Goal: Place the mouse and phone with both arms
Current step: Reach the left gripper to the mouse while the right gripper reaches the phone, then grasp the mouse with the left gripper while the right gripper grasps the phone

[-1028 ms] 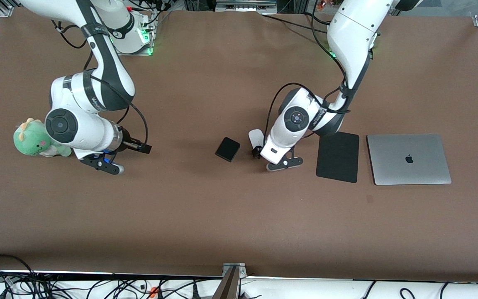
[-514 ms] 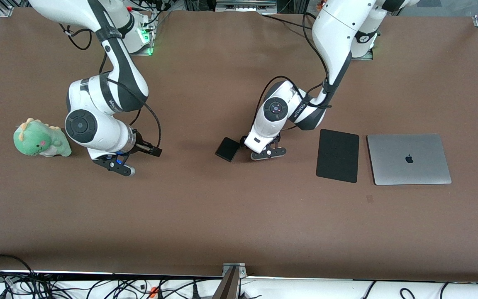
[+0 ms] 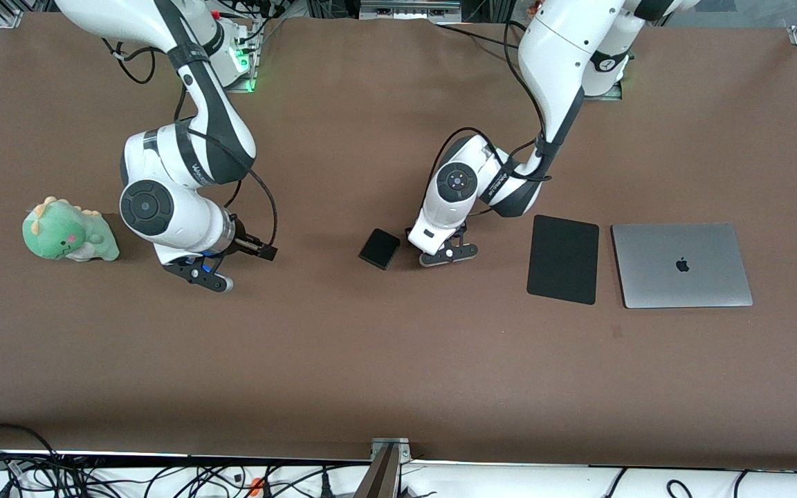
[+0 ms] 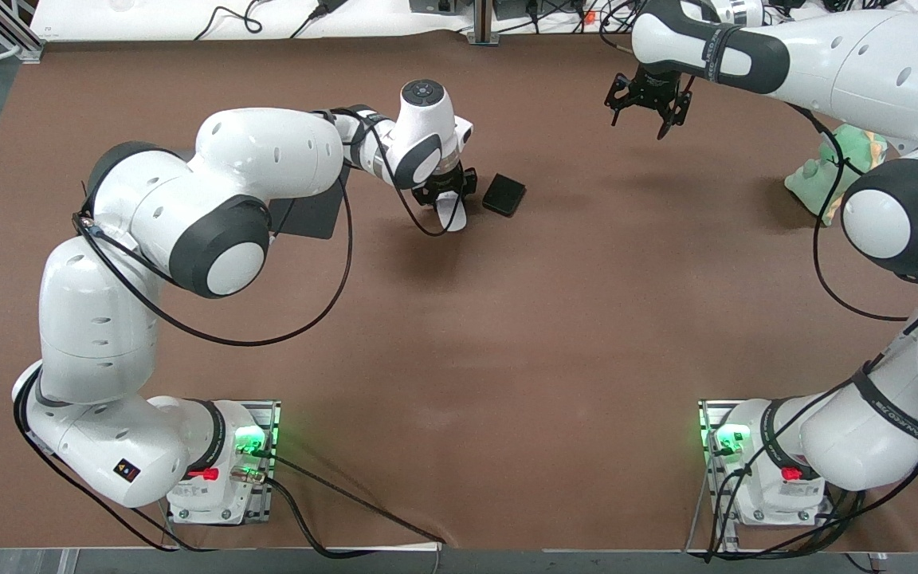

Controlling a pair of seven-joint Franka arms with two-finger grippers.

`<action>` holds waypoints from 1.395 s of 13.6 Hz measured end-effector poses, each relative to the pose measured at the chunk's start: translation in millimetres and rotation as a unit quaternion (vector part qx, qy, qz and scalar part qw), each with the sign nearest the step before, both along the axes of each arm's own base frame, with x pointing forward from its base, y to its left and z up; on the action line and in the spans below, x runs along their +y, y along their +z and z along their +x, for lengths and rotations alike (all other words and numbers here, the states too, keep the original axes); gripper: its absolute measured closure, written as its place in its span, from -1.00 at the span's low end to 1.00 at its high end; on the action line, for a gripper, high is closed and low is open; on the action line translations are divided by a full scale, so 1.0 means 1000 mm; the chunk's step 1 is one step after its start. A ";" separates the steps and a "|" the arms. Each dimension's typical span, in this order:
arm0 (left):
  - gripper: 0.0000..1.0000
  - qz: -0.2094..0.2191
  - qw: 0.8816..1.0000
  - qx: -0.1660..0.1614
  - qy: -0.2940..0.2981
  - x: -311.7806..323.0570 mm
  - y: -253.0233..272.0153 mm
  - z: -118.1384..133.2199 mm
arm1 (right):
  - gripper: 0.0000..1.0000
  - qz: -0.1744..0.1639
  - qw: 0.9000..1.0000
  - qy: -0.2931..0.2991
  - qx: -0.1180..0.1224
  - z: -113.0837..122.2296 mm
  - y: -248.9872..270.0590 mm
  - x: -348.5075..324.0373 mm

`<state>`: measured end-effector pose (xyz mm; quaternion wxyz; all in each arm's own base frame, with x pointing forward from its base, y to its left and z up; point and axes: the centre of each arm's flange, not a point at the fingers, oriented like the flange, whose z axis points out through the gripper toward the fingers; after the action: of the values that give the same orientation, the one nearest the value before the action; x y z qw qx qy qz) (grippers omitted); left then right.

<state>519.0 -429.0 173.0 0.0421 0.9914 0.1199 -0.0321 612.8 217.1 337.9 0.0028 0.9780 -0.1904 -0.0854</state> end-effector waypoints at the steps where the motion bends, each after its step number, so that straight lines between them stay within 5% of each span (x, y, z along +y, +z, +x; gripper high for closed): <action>1: -0.22 0.000 1.000 -0.003 0.003 0.003 0.003 0.003 | -1.00 0.001 1.000 0.001 -0.004 0.000 0.000 0.002; 7: -0.22 0.075 0.997 -0.019 -0.014 0.065 0.089 0.047 | -1.00 0.007 0.999 0.013 -0.034 -0.009 -0.007 0.052; 13: -0.22 0.076 0.983 0.019 -0.164 0.251 0.112 0.117 | -1.00 0.042 0.997 -0.027 -0.067 -0.033 -0.036 0.136; 17: -0.22 0.067 0.978 0.061 -0.186 0.326 0.073 0.112 | -1.00 0.038 0.996 -0.032 -0.070 -0.068 -0.075 0.197; 19: -0.22 0.064 0.978 0.053 -0.190 0.326 0.049 0.103 | -1.00 0.031 0.996 -0.019 -0.077 -0.082 -0.093 0.217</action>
<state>621.6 -102.9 221.6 -0.0349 0.9935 -0.0671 -0.0845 530.8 434.4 245.0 -0.0439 0.9775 -0.2058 -0.0155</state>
